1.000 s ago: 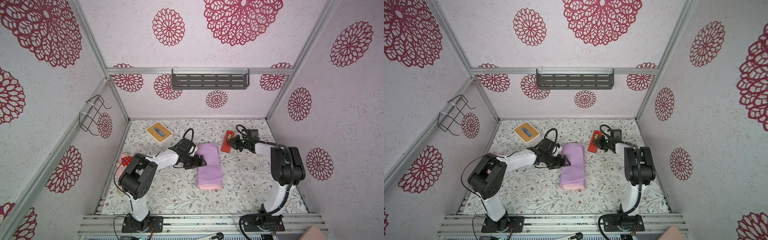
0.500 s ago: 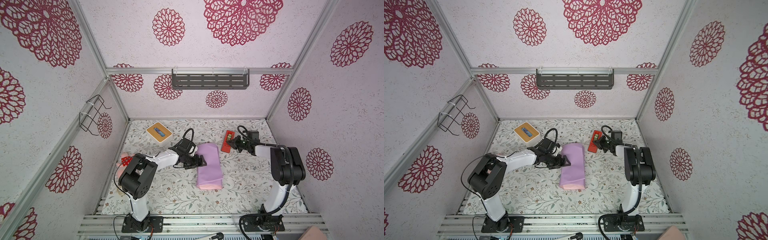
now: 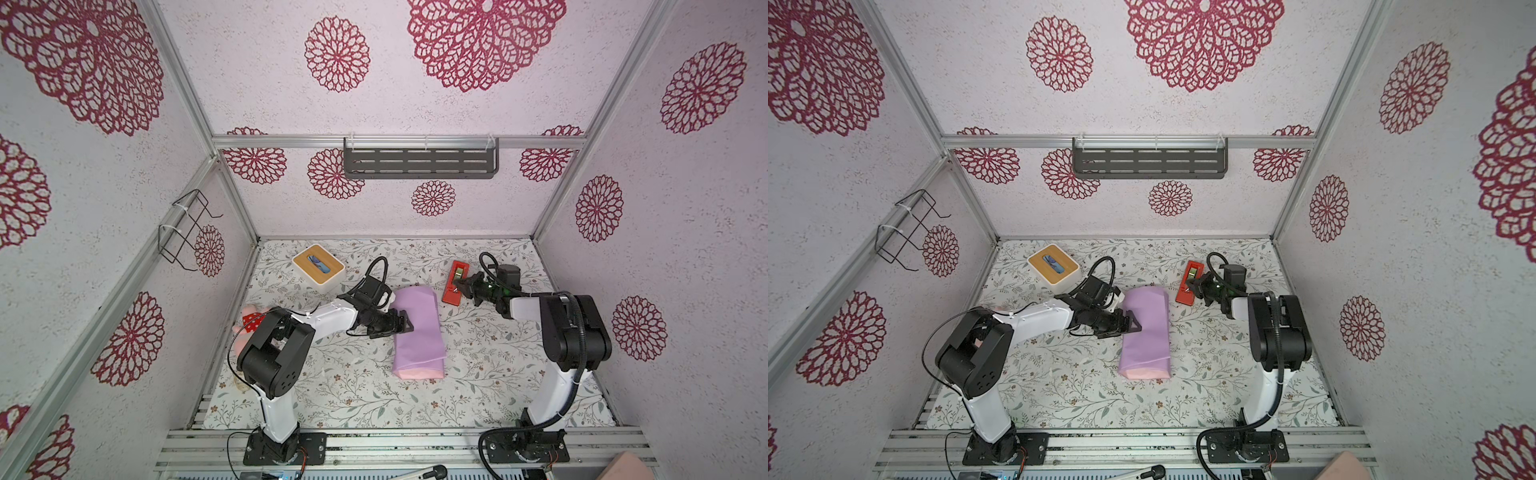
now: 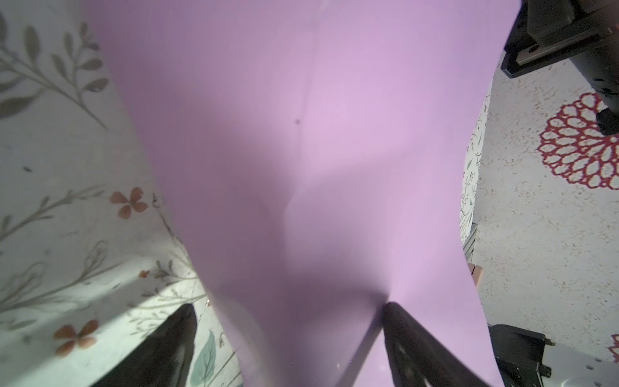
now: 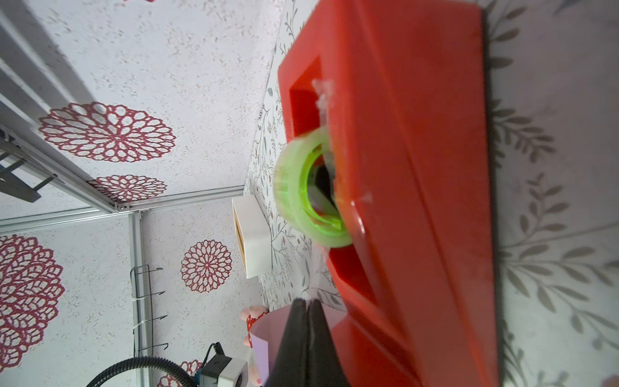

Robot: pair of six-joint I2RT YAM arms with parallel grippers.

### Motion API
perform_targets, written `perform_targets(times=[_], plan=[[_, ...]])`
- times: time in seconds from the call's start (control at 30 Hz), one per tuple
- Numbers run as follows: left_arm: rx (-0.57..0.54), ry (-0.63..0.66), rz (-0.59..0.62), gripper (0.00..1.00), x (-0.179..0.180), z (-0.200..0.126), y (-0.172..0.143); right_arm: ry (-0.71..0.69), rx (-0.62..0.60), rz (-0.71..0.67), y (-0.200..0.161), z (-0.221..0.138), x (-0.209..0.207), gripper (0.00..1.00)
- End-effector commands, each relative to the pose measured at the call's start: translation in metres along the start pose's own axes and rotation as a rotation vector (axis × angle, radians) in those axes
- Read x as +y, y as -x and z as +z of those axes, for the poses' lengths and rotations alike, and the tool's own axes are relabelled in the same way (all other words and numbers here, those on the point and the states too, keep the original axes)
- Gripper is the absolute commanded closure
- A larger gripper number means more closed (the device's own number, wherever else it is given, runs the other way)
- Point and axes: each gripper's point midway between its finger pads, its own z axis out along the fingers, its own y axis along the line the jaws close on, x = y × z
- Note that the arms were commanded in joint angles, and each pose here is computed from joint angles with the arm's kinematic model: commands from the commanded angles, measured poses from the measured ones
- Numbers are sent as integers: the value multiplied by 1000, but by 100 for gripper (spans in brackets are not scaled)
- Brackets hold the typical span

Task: Wrap a gift box in wrapping paper
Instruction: Tear off the tape with the cutter.

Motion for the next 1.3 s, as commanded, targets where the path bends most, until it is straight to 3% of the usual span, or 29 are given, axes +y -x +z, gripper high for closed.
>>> perform_targets(times=[0.0,0.9,1.27], plan=[[77,168,-46,11,43,9,-26,111,29,-50,-6,-8,37,100],[81,174,-47,11,46,10,-27,170,51,-37,-30,-22,51,100],[84,173,-49,11,46,11,-27,152,57,-18,-50,-25,39,100]])
